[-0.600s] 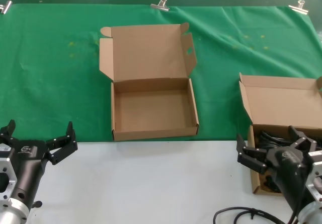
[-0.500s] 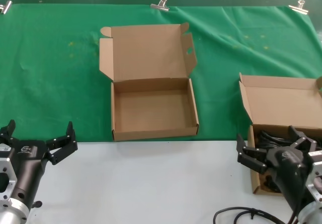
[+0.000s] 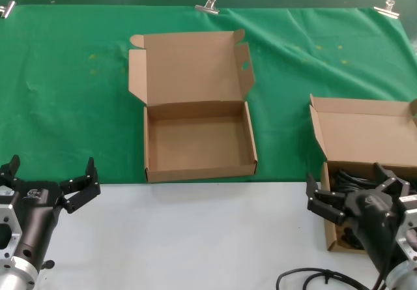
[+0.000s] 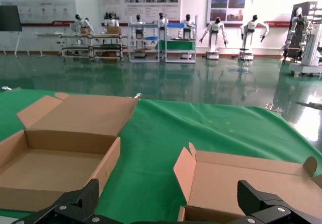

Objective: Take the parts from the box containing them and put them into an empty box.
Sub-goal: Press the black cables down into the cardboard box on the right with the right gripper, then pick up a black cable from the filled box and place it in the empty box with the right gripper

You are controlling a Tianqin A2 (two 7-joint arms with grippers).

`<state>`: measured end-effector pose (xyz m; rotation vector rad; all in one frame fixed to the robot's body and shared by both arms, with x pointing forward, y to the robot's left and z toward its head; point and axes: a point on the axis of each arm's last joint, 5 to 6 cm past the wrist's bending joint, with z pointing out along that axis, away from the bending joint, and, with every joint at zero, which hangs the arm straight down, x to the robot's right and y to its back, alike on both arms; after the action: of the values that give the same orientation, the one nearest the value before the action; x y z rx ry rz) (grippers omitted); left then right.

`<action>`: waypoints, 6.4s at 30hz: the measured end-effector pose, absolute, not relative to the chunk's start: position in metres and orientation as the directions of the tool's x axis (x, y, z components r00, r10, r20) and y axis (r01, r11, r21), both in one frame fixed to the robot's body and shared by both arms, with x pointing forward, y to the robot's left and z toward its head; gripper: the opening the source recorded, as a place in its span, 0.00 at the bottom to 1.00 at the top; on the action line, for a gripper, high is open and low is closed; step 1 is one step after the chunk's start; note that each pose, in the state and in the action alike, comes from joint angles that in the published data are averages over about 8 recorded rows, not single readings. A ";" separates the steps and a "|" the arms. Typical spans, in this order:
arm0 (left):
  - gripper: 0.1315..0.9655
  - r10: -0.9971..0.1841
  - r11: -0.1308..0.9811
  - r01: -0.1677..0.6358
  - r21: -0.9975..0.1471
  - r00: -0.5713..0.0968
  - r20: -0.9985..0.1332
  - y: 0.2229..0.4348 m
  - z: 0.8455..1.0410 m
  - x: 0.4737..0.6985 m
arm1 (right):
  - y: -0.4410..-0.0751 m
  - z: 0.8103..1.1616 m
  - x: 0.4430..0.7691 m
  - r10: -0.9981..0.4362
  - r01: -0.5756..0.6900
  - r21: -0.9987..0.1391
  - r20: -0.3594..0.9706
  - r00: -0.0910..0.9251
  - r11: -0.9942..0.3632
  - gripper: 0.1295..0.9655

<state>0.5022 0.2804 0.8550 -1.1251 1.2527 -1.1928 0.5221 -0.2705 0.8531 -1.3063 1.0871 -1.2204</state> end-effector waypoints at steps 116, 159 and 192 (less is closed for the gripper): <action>1.00 -0.997 0.070 0.022 -0.997 -0.035 -0.071 0.280 0.855 0.502 | -0.416 1.004 0.672 -0.083 0.080 -0.257 0.564 0.822 -0.963 1.00; 1.00 -0.997 0.070 0.022 -0.997 -0.035 -0.071 0.280 0.855 0.502 | -0.424 1.006 0.675 -0.052 0.087 -0.222 0.553 0.832 -0.971 0.28; 1.00 -0.997 0.070 0.022 -0.997 -0.035 -0.071 0.280 0.855 0.502 | -0.412 1.075 0.629 -0.072 0.137 -0.282 0.621 0.781 -0.949 0.03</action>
<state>0.5022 0.2804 0.8550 -1.1251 1.2527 -1.1928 0.6289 -0.4120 1.0751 -2.6609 -0.0505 -0.9453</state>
